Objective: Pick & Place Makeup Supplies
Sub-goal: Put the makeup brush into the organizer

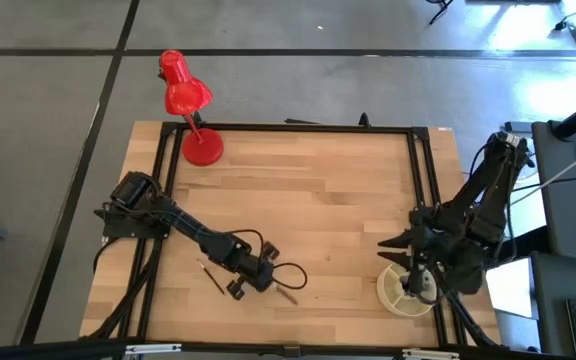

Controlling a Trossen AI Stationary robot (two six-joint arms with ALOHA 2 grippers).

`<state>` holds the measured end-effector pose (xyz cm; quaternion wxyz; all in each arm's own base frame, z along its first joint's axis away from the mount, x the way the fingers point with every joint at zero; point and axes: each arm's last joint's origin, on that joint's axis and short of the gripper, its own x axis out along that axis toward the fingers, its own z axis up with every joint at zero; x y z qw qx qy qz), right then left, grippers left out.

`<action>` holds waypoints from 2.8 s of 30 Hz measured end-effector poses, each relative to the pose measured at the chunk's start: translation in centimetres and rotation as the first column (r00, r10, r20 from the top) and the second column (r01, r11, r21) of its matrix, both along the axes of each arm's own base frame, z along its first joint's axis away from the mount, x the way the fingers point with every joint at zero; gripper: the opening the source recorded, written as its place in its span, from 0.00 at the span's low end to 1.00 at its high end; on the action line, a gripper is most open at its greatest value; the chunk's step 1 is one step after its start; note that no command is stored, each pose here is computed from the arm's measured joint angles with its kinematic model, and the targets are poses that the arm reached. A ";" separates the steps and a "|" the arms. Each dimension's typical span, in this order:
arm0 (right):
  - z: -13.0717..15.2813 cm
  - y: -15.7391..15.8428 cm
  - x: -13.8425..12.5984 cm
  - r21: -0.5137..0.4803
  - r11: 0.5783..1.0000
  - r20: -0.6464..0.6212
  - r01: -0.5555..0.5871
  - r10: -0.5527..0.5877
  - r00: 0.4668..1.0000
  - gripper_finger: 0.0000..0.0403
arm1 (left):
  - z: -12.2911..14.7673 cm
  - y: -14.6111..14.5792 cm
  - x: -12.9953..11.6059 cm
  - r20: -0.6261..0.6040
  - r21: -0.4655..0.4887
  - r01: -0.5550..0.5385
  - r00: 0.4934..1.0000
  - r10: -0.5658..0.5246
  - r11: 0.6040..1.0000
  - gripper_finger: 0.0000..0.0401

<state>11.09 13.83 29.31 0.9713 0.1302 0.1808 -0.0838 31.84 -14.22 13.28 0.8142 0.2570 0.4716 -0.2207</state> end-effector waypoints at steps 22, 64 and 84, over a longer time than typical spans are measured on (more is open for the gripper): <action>-6.6 -0.5 16.0 0.411 0.888 -0.168 -0.205 0.294 0.941 0.27 | 3.6 -4.3 3.3 0.271 0.820 0.053 0.841 -0.469 0.570 0.01; -7.8 -4.1 18.0 0.413 0.885 -0.217 -0.214 0.324 0.921 0.27 | 2.6 -5.0 4.3 0.295 0.874 -0.028 0.824 -0.483 0.485 0.01; -8.4 -3.5 19.0 0.425 0.849 -0.151 -0.313 0.408 0.900 0.24 | 3.4 -4.7 4.9 0.339 0.877 -0.077 0.800 -0.496 0.474 0.01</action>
